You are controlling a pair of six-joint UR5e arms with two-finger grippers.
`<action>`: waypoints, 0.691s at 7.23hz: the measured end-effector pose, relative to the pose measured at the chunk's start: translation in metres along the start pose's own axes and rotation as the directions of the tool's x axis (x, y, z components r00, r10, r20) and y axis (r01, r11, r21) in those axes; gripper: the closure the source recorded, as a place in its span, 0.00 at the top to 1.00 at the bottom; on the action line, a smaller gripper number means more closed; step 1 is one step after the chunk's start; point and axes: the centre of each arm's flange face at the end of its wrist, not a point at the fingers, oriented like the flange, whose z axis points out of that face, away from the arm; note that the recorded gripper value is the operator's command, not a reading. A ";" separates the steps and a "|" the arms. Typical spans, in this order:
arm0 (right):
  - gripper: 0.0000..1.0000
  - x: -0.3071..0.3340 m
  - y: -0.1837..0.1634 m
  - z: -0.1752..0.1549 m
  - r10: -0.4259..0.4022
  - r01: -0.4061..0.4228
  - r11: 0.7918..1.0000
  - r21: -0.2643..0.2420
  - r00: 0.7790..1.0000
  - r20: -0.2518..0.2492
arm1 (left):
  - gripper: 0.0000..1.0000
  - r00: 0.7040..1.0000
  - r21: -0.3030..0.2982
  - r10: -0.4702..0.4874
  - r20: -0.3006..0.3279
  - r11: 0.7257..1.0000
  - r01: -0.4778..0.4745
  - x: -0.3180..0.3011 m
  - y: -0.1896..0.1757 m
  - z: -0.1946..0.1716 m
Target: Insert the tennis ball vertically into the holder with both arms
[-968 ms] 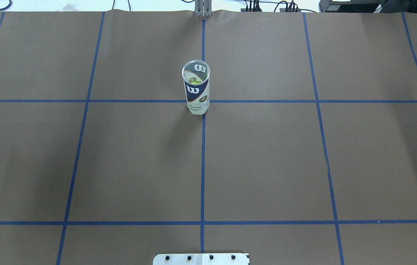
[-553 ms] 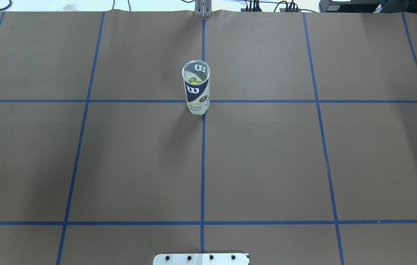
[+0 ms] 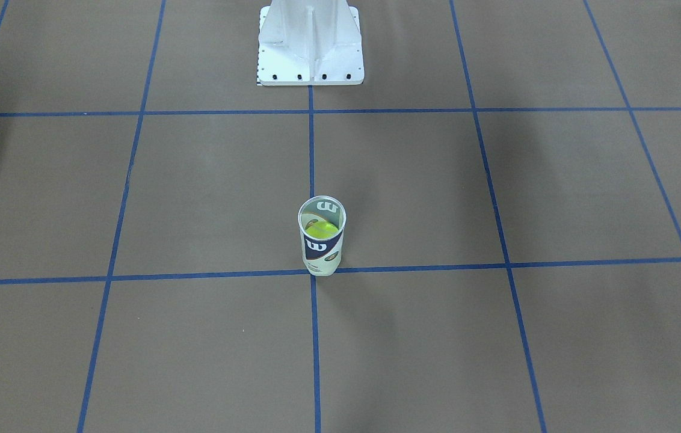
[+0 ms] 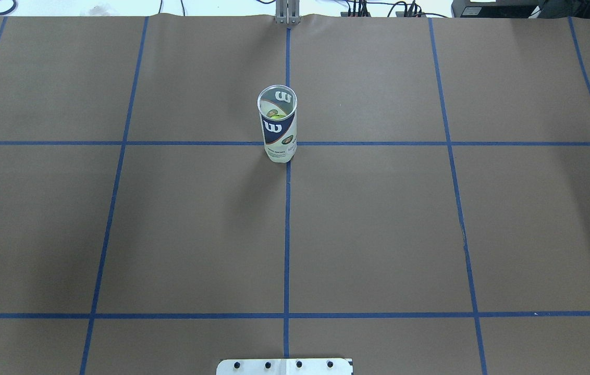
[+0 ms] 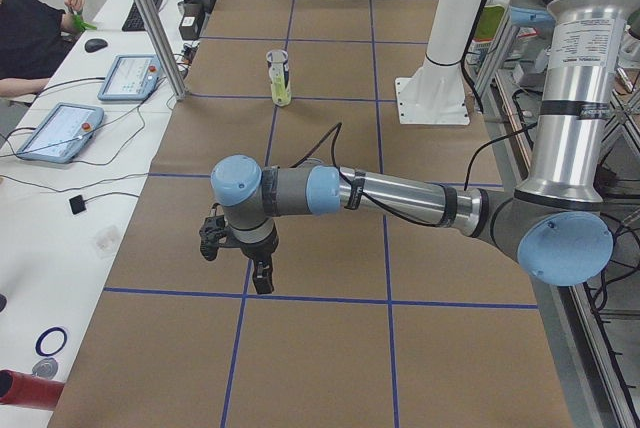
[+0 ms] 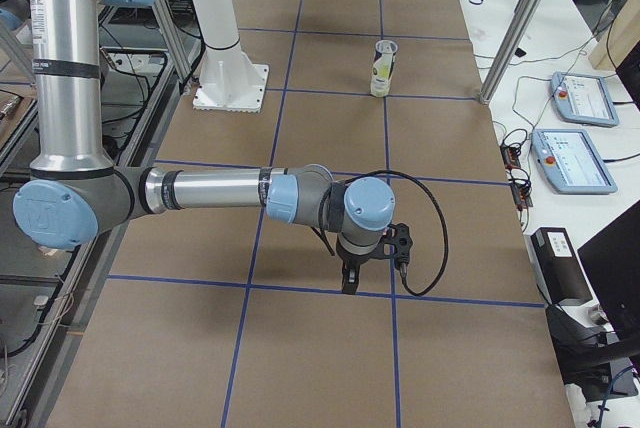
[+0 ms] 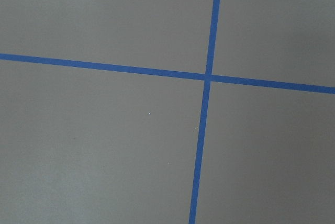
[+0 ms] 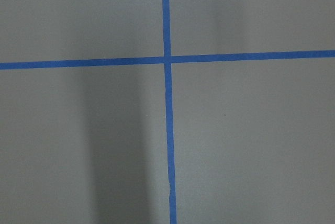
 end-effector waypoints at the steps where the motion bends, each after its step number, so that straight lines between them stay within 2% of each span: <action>1: 1.00 0.002 0.004 0.001 0.004 -0.004 1.000 -0.002 1.000 0.004 | 1.00 1.000 0.008 0.010 0.001 1.000 -0.010 0.001 -0.001 -0.001; 3: 1.00 0.000 0.003 -0.001 0.005 -0.005 1.000 0.003 1.000 0.004 | 1.00 0.999 0.037 0.036 0.001 0.999 -0.036 0.003 -0.003 -0.003; 5: 1.00 -0.003 0.000 -0.003 0.003 -0.003 1.000 0.007 1.000 0.004 | 1.00 0.999 0.036 0.036 -0.015 0.999 -0.036 -0.001 0.005 0.003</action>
